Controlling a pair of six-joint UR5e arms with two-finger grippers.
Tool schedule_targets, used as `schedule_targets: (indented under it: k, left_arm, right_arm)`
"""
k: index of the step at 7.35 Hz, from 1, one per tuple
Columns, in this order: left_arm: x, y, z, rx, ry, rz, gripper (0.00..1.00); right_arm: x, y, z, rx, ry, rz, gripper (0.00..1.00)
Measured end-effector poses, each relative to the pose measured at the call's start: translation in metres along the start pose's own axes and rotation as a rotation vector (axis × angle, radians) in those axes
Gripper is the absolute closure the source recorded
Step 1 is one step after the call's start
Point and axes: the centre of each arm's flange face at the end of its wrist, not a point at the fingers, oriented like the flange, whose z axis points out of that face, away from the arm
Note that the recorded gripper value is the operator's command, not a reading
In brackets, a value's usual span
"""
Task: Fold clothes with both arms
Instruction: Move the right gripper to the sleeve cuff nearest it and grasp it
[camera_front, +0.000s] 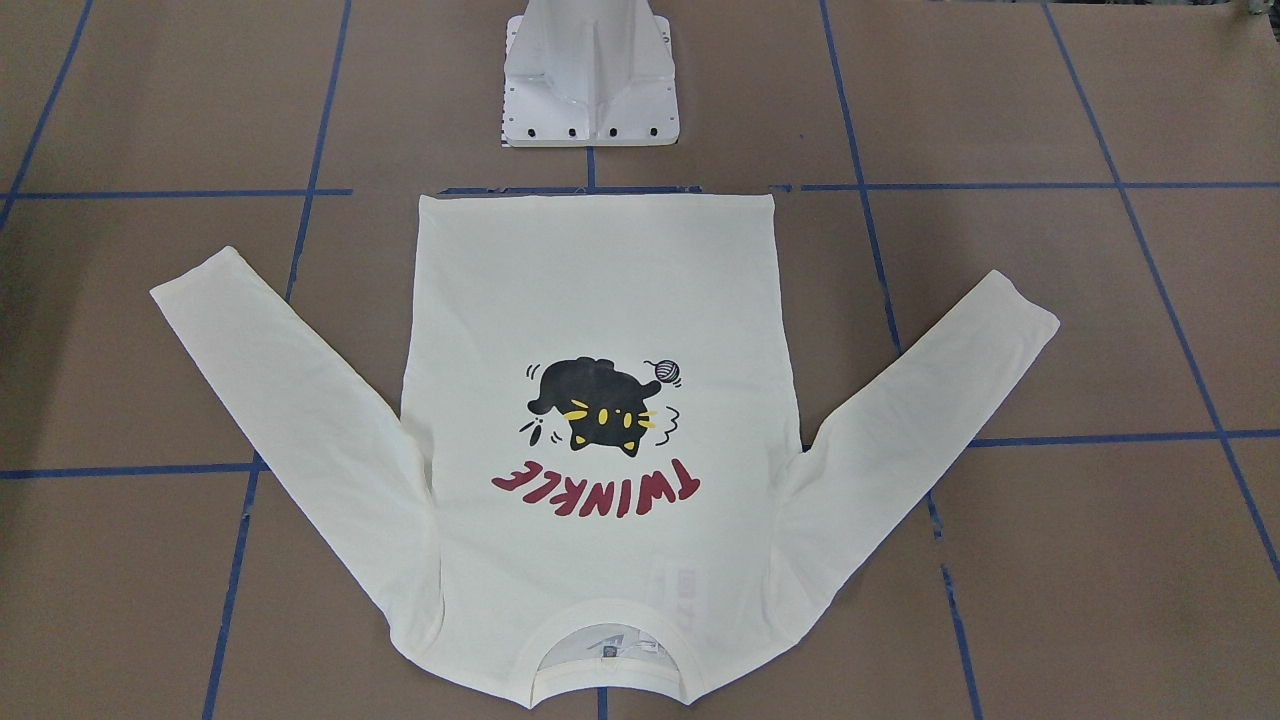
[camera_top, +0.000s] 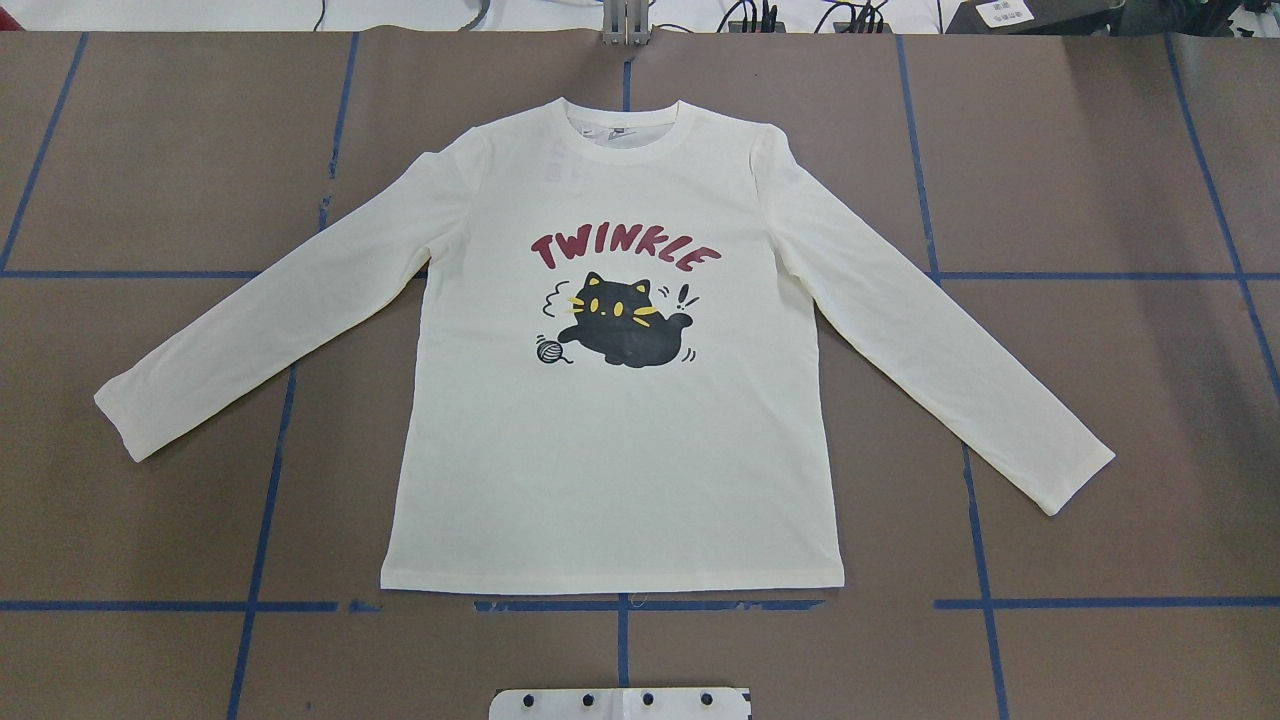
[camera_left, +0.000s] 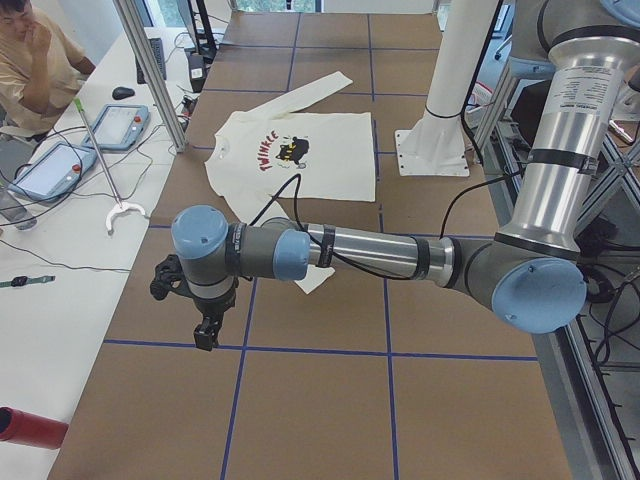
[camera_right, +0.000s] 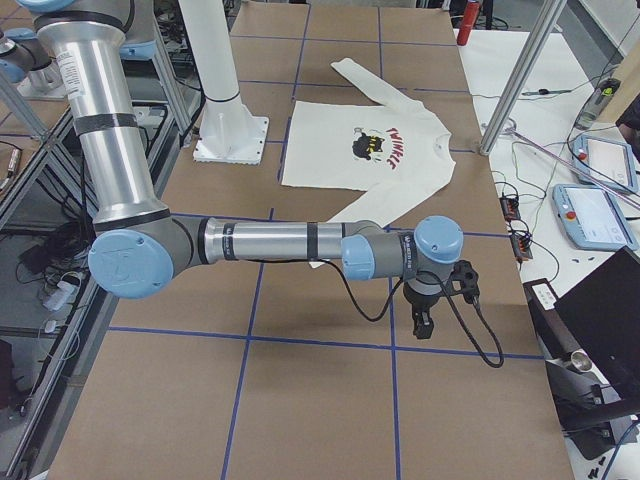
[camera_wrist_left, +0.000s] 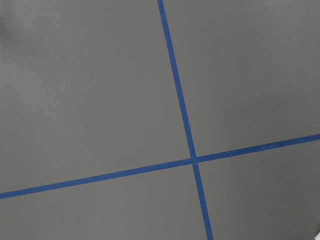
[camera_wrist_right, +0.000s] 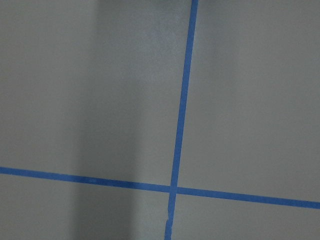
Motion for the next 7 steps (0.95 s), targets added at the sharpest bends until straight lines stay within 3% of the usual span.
schedule_targets:
  k: [2,5,7]
  left_arm:
    - [0.011,-0.014,-0.018,0.030,0.006,0.026,0.00]
    - [0.048,-0.019,-0.028,0.019,0.002,0.062,0.00]
    - [0.067,-0.019,-0.028,0.023,-0.004,0.098,0.00]
  right_arm:
    - [-0.003,0.005,0.004,-0.007,-0.019,-0.010,0.00]
    - [-0.016,0.008,0.014,-0.022,-0.068,-0.025,0.00]
    - [-0.035,0.023,0.039,0.001,-0.108,-0.109,0.00]
